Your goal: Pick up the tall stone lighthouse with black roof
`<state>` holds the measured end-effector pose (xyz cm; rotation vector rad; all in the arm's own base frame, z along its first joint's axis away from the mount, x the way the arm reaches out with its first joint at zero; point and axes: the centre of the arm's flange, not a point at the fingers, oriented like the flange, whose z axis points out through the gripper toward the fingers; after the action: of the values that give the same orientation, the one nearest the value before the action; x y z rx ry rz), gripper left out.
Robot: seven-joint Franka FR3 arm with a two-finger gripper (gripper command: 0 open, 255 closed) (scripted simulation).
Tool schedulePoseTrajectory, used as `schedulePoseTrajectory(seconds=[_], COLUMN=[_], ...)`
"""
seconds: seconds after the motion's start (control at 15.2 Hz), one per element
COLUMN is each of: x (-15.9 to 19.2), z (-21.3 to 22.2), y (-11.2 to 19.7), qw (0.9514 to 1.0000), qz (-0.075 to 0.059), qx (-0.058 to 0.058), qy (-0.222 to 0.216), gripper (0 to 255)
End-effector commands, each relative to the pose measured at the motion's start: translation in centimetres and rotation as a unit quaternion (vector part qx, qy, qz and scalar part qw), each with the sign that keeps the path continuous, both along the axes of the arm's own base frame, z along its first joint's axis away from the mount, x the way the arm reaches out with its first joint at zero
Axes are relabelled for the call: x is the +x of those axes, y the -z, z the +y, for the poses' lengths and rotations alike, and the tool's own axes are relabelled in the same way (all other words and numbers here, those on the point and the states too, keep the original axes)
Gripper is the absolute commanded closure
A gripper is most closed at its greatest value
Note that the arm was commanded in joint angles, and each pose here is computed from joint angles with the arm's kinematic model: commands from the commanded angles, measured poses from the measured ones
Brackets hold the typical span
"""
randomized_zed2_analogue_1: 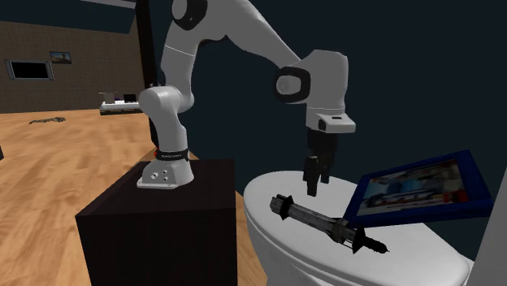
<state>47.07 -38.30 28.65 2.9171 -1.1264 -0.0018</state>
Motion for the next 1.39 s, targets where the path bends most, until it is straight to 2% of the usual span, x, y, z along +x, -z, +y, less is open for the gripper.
schedulePoseTrajectory(seconds=[0.0, 0.13, 0.66, 0.79, 0.86, 1.32], x=[-0.3, -0.4, -0.4, -0.4, -0.3, -0.4], z=[-2.3, -4.5, -4.5, -4.5, -4.4, -4.4], y=[1.6, 3.2, 7.2, 7.2, 7.2, 7.2], qw=[0.9998, 0.9991, 0.9991, 0.9991, 0.9991, 0.9991], qz=[-0.002, -0.005, -0.005, -0.005, -0.005, -0.005], qx=[0.001, 0.003, 0.003, 0.003, 0.003, 0.003], qy=[0.022, 0.043, 0.043, 0.043, 0.043, 0.043], gripper=[0, 0, 0, 0, 255, 255])
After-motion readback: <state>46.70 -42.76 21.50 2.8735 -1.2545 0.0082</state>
